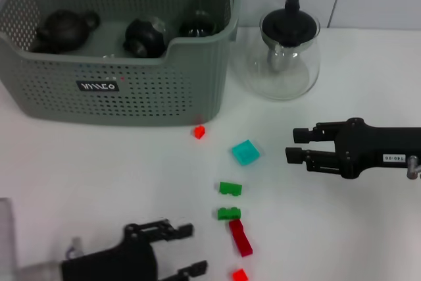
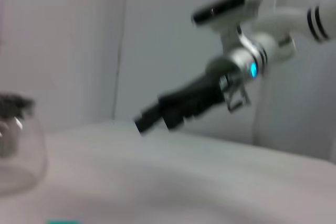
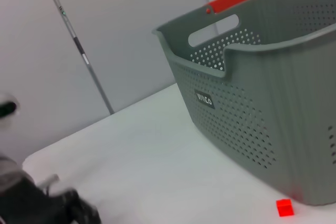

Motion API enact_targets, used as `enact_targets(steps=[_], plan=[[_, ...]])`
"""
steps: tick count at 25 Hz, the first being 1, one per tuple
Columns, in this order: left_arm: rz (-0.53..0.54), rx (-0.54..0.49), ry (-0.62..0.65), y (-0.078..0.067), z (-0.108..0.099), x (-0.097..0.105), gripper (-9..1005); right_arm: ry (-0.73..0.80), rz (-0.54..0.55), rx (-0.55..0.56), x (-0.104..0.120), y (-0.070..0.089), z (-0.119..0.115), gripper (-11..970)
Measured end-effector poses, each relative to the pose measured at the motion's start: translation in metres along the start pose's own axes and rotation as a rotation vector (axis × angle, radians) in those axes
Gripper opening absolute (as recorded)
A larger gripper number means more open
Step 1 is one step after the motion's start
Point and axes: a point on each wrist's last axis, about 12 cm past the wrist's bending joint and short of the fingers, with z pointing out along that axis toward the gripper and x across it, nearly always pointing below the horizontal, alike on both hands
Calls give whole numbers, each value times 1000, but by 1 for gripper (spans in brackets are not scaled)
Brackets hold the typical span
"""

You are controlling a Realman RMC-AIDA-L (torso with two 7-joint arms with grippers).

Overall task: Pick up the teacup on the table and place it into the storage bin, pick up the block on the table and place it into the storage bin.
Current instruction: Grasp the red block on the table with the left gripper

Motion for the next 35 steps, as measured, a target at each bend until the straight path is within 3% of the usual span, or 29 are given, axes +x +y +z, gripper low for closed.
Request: enact_targets(steps=[5,9,18,35], plan=[[41,53,76,-6,29,14,544,-1,4,0,1,0,0,520],[77,90,76,-13,45,17,543,-1,6,-1,2,1,-1,521],[146,48,108,-17,57,26,539,0,11,1,3,0,-1,522],[152,30,128,-17,62,29,460,2,15,8,5,0,-3,520]])
